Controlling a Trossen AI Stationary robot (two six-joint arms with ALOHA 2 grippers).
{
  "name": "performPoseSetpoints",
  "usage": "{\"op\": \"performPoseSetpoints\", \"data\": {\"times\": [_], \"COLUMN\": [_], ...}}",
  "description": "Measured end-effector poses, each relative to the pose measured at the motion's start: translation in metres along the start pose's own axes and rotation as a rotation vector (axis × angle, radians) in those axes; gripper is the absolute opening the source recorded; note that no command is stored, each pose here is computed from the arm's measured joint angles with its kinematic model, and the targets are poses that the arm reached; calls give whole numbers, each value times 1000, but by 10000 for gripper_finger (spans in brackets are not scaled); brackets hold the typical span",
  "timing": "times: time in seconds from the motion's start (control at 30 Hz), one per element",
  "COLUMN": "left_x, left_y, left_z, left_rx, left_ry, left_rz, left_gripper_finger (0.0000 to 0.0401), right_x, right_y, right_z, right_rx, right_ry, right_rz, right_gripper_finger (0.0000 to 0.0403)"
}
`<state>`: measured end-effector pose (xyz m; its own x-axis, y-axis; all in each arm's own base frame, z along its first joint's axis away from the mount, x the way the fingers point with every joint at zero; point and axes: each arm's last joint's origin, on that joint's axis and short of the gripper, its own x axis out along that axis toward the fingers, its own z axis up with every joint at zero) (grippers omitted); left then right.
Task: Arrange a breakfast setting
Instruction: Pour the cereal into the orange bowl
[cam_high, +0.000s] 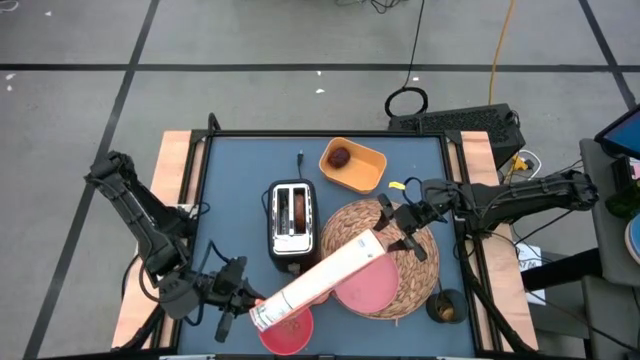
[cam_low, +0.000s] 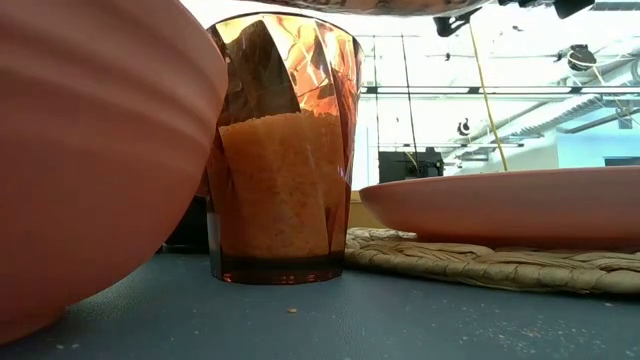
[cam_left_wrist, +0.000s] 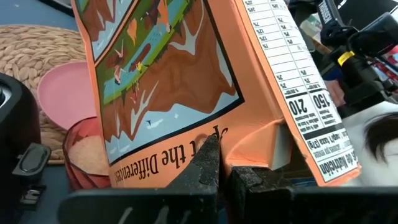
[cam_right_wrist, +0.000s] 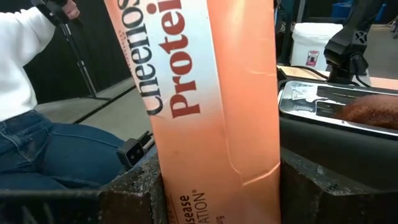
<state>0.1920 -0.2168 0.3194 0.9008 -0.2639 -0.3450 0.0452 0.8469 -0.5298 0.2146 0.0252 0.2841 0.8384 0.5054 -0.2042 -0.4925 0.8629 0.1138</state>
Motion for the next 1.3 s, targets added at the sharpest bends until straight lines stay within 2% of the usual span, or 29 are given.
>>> {"op": "performPoseSetpoints", "data": {"times": [0.27,0.53,0.83,1.1,1.3], "left_x": [0,1,0,1,0], "left_y": [-1,0,-1,0,-1], "left_z": [0,-1,0,-1,0], "left_rx": [4,4,3,18,21], "left_ry": [3,5,-3,3,-2], "left_rz": [-8,-1,-16,-1,-14], "left_gripper_finger": [1,1,1,1,1], "right_x": [0,3,1,4,4], "right_y": [0,-2,0,-1,-1], "right_z": [6,-4,9,-3,9], "right_rx": [-51,20,-45,15,-49], "right_ry": [-59,27,-104,14,-108], "right_rz": [-1,6,31,48,49], "right_gripper_finger": [201,201,201,201,201]}}
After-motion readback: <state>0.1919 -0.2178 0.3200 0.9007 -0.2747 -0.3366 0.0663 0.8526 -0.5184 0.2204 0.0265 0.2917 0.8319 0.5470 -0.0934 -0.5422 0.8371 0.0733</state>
